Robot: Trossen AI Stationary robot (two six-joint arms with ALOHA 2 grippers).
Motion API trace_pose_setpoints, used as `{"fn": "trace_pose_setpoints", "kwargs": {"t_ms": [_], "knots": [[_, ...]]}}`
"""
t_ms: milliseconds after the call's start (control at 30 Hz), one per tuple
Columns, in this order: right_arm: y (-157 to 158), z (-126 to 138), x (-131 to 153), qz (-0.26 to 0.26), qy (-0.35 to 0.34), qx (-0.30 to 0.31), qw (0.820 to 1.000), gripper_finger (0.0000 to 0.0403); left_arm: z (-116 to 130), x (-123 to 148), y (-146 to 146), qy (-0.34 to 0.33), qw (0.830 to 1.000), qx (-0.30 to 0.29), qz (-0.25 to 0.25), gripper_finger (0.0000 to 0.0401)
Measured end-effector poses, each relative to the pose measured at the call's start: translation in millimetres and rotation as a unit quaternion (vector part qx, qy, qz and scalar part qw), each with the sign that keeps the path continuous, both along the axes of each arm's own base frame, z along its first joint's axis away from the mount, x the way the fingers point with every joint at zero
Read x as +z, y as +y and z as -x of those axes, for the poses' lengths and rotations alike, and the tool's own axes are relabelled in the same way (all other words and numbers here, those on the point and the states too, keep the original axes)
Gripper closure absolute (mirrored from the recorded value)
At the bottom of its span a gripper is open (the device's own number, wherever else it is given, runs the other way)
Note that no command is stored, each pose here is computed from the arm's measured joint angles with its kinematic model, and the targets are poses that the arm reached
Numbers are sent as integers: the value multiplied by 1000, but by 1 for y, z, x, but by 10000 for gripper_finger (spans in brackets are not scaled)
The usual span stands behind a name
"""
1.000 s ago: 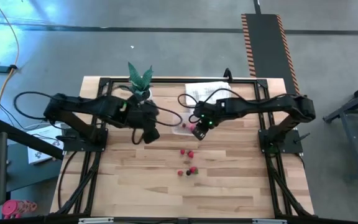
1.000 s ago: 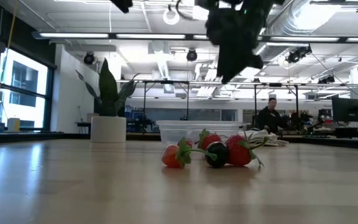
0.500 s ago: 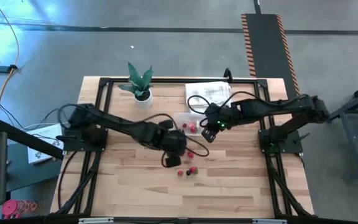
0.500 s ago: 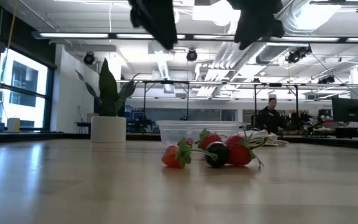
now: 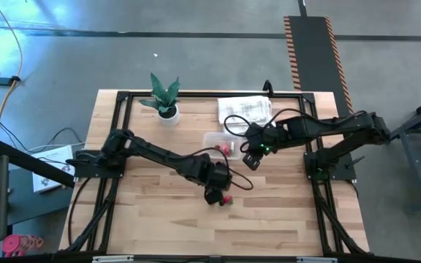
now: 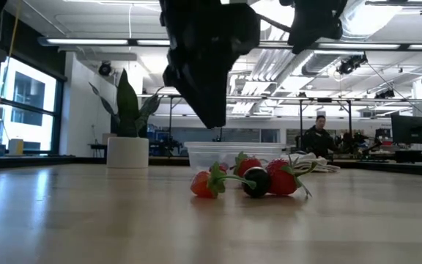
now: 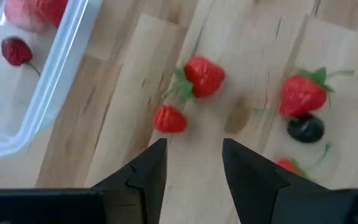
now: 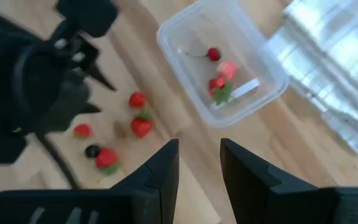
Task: Pick and placing Produce into tupperware
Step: Put the raspberry into the transparent bin
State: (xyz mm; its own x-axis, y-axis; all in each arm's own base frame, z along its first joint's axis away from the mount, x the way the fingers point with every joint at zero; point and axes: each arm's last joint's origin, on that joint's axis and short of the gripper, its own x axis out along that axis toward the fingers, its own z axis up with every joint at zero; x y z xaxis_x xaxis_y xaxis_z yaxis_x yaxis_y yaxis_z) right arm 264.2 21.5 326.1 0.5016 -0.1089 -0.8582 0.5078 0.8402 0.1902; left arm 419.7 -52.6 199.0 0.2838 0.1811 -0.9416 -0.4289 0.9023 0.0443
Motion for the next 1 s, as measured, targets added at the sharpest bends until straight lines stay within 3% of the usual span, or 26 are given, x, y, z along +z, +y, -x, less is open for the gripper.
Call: {"fn": "trace_pose_setpoints", "kwargs": {"t_ms": [200,600,1000], "knots": [[2,27,19,-2,-21,3,1000,294,-6,-10,12,2,1000,12,8,255],[-3,109,60,-11,-104,-87,991,294,-9,-23,30,32,999,-17,30,255],[-3,117,63,-10,-118,-99,988,294,-18,-46,39,40,998,-37,44,255]]}}
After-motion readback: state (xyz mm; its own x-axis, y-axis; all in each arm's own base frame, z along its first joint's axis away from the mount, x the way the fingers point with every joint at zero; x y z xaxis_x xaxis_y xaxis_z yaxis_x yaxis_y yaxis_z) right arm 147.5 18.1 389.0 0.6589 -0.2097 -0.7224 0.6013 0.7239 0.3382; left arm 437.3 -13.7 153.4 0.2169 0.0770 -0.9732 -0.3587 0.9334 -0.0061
